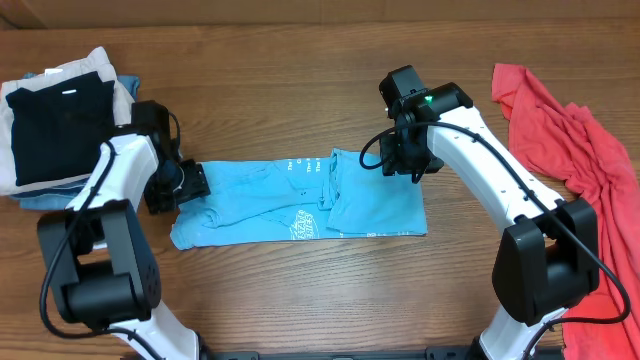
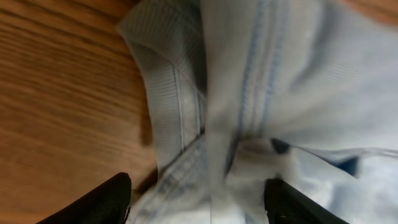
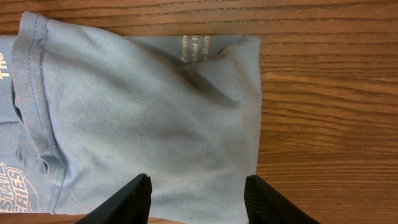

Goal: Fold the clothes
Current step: 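Release the right gripper and lift the strip's left end with the left gripper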

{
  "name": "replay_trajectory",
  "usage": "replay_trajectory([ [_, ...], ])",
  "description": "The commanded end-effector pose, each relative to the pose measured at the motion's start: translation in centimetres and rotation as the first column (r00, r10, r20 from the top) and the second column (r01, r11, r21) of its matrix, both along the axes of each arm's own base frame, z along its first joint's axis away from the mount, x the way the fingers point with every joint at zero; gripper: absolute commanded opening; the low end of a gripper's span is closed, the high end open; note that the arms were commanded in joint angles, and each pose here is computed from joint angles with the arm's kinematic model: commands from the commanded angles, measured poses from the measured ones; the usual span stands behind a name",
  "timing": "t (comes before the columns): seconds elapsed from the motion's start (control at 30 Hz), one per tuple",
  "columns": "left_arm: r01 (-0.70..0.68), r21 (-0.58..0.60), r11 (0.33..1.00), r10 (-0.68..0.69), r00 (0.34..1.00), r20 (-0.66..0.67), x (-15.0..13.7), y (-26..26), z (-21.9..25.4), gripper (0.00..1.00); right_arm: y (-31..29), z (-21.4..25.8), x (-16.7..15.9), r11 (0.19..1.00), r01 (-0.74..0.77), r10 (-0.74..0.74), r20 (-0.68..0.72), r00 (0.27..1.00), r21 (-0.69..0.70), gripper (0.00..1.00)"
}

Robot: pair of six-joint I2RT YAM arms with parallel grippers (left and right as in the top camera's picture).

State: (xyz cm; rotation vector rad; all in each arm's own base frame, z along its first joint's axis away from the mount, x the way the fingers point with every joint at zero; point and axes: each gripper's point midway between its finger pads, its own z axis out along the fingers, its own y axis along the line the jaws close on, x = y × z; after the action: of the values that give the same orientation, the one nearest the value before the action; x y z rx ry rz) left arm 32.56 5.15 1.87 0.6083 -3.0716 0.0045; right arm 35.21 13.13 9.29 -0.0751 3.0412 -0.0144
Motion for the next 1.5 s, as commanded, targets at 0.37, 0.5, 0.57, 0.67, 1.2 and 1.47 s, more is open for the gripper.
replay_trajectory([
  [0.37,0.002,-0.064,0.998,-0.011,0.990,-0.143,-2.0,-1.1,-5.3,0.43,-0.1,0.2,-0.1,1.000,0.005,-0.005,0.008,1.000,-0.007,0.52],
  [0.5,0.002,-0.062,0.998,-0.011,0.990,-0.140,-1.9,-1.0,-5.2,0.13,-0.2,0.2,-0.2,1.000,0.005,-0.005,0.003,1.000,-0.009,0.52],
  [0.57,-0.002,-0.057,0.998,-0.006,0.990,-0.143,-1.9,-0.8,-5.1,0.04,-0.2,0.2,-0.2,1.000,0.005,-0.005,0.003,1.000,-0.010,0.52],
  [0.67,-0.011,-0.032,0.999,0.006,0.989,-0.146,-1.9,0.1,-4.1,0.04,-0.2,0.2,-0.2,1.000,0.006,-0.006,0.004,1.000,-0.011,0.52],
  [1.2,-0.119,0.194,0.974,0.093,0.986,0.135,1.8,8.6,11.5,0.04,-6.8,0.2,0.8,0.996,0.066,-0.067,-0.019,0.998,-0.057,0.54],
  [1.47,-0.041,0.115,0.993,0.022,0.986,0.167,2.8,4.6,14.9,0.04,-6.4,0.2,0.7,0.997,0.067,-0.068,-0.027,0.997,-0.033,0.55],
])
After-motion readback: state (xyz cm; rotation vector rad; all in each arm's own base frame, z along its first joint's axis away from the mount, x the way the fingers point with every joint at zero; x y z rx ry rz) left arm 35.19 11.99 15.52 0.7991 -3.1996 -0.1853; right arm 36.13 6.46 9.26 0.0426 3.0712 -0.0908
